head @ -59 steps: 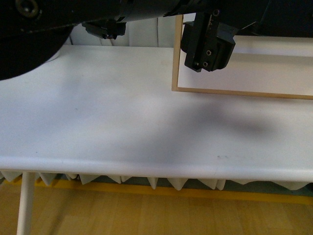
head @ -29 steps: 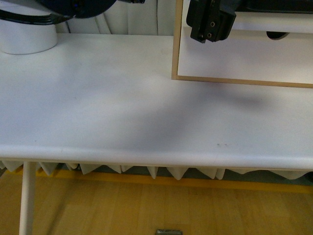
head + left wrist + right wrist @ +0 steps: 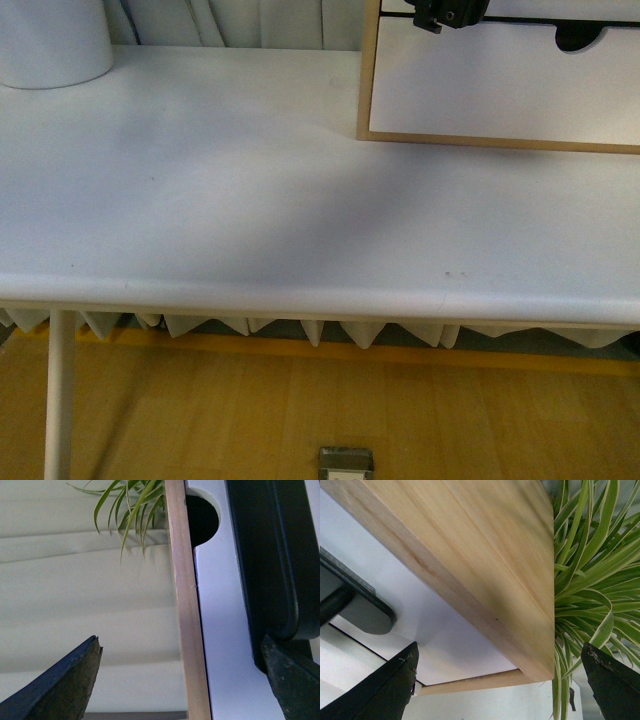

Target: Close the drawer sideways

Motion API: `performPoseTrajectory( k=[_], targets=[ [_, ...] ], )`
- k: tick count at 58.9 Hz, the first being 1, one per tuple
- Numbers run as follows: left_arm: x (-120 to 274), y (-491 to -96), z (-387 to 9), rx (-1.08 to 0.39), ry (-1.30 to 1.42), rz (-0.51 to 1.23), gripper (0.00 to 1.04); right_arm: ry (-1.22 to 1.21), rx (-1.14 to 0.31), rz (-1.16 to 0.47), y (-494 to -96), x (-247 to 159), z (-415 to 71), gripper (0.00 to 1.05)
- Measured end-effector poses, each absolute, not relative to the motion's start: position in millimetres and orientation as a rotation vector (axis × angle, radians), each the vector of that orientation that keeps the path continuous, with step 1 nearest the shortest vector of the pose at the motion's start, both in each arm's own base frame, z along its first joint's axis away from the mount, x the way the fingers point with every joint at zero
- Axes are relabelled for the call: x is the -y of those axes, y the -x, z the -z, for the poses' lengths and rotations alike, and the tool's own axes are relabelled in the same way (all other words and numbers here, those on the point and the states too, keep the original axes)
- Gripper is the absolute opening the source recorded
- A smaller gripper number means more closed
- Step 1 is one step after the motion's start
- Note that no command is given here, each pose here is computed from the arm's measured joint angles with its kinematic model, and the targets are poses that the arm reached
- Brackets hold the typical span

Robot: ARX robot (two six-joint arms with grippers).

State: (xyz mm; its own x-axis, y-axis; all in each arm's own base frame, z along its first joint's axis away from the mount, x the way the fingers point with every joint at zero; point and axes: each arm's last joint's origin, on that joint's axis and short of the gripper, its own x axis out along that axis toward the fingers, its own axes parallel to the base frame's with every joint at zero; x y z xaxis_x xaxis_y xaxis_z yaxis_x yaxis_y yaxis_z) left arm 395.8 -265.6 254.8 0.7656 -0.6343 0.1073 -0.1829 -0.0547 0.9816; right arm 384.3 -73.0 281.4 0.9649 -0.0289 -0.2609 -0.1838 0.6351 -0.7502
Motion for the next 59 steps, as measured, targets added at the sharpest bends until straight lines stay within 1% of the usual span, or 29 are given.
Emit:
performPoseTrajectory(
  k=[16,28,34,42,52,55,59],
  targets=[
    [266.4,-397.4,-251.3,0.663,-1.602,0.414,0.98,0.851,-0.246,-0.079,-388.4,72.4,-280.6,0.95],
    [249.7,-387.5,-238.4,0.621,-1.602,0.432,0.98,0.810,-0.257,-0.105,-376.5,73.9,-283.7,0.95],
    [229.7,-369.0,-242.8,0.606,-1.559,0.410,0.98,0.763,-0.246,-0.114,-348.4,75.9,-289.4,0.95],
    [197.1,-335.8,-254.7,0.579,-1.462,0.341,0.98,0.722,-0.189,-0.071,-293.1,74.8,-299.5,0.95],
    [162.5,-301.1,-249.3,0.455,-1.299,0.288,0.98,0.671,-0.136,-0.003,-240.1,69.2,-297.7,0.95],
    [148.9,-286.3,-246.4,0.407,-1.238,0.270,0.98,0.645,-0.128,0.020,-224.4,67.8,-294.6,0.95],
    [125.9,-258.9,-241.5,0.337,-1.131,0.247,0.98,0.582,-0.127,0.053,-194.0,65.1,-287.6,0.95]
  ],
)
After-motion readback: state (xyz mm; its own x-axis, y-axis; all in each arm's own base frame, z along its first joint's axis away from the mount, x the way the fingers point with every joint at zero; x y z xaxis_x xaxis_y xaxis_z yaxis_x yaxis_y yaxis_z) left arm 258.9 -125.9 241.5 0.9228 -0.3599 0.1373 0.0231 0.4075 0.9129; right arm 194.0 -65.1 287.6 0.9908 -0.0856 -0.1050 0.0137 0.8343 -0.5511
